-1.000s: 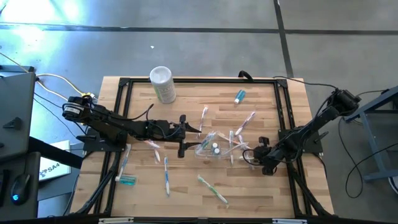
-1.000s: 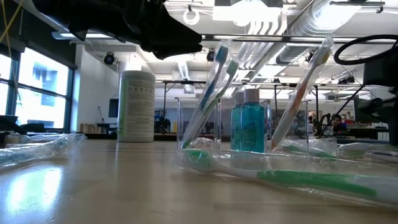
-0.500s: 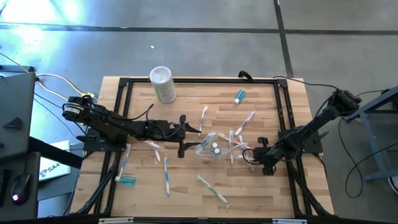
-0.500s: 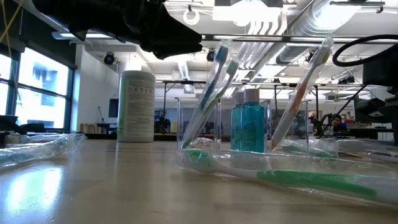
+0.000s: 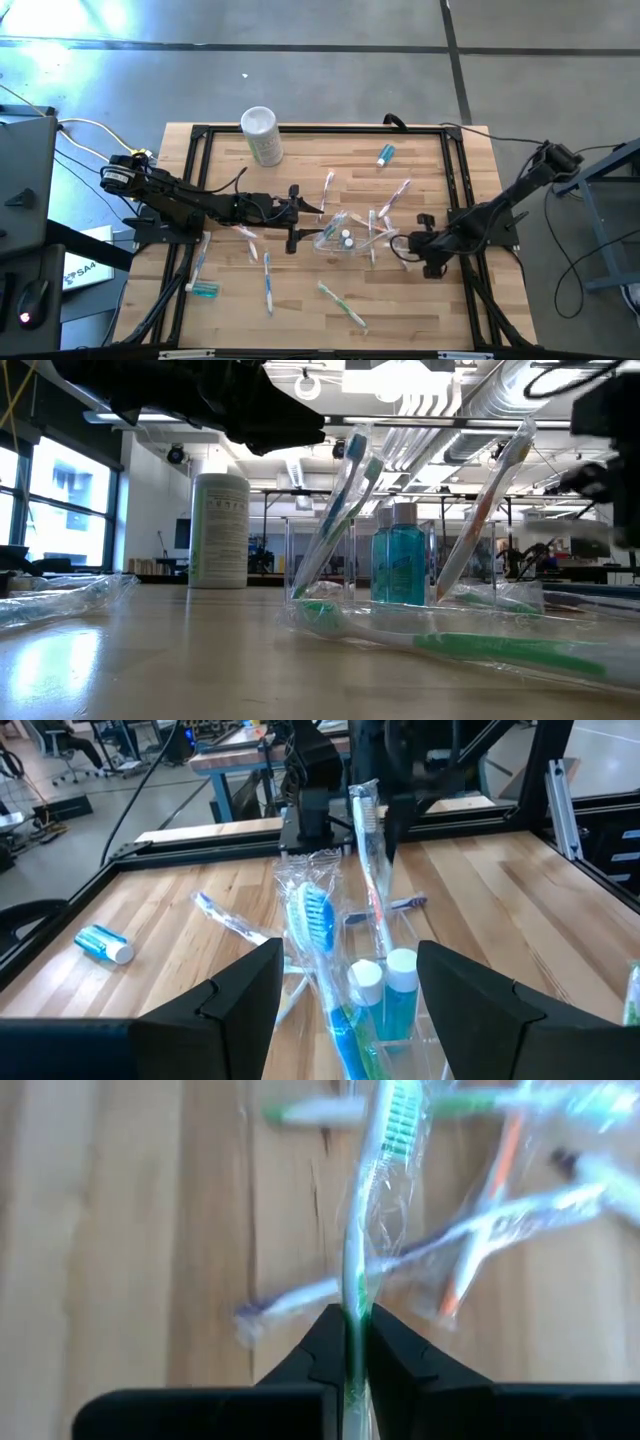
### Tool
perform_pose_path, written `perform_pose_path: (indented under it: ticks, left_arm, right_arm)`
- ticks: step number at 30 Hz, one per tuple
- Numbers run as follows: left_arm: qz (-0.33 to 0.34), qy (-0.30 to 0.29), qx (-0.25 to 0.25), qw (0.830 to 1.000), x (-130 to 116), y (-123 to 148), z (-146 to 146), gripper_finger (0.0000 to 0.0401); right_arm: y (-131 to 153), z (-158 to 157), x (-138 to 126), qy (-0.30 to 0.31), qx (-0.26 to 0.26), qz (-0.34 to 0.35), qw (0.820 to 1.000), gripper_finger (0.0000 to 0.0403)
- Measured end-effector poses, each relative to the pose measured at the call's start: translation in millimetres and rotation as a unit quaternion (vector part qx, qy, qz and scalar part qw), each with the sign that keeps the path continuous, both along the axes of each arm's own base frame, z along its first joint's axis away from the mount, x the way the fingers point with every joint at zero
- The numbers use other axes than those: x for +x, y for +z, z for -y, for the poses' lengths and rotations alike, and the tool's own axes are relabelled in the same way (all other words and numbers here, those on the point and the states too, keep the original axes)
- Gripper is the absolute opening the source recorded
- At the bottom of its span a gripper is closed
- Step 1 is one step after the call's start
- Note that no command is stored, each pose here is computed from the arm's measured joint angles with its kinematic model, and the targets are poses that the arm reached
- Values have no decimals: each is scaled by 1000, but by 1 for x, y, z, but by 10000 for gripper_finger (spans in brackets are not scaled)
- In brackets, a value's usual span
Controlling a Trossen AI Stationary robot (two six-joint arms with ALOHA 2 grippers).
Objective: Pick & Place toothbrushing station
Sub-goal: Put the green toothbrush into the right section of the transparent organizer
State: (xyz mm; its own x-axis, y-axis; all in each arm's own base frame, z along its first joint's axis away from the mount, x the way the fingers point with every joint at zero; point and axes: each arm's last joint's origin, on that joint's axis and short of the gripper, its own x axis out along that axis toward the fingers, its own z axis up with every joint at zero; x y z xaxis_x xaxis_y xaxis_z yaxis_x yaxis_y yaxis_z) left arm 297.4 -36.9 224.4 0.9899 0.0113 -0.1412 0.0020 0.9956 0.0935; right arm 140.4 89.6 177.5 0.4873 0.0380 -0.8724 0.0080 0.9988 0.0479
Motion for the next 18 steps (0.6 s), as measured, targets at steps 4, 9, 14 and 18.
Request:
perform_pose_path:
  ticks: [4, 9, 14, 18]
  left_arm:
    - [0, 0, 0, 1000, 0, 0, 0, 228]
    - [-4, 0, 0, 1000, 0, -1, 0, 228]
    - [-4, -4, 0, 1000, 0, -1, 0, 228]
    - [-4, -4, 0, 1000, 0, -1, 0, 228]
  right_arm:
    - [20, -7, 3, 43, 2, 78, 996, 17]
    - [37, -19, 5, 149, -16, 199, 969, 15]
    - [50, -24, 10, 193, -63, 278, 939, 15]
    - [51, -26, 20, 238, -65, 335, 909, 15]
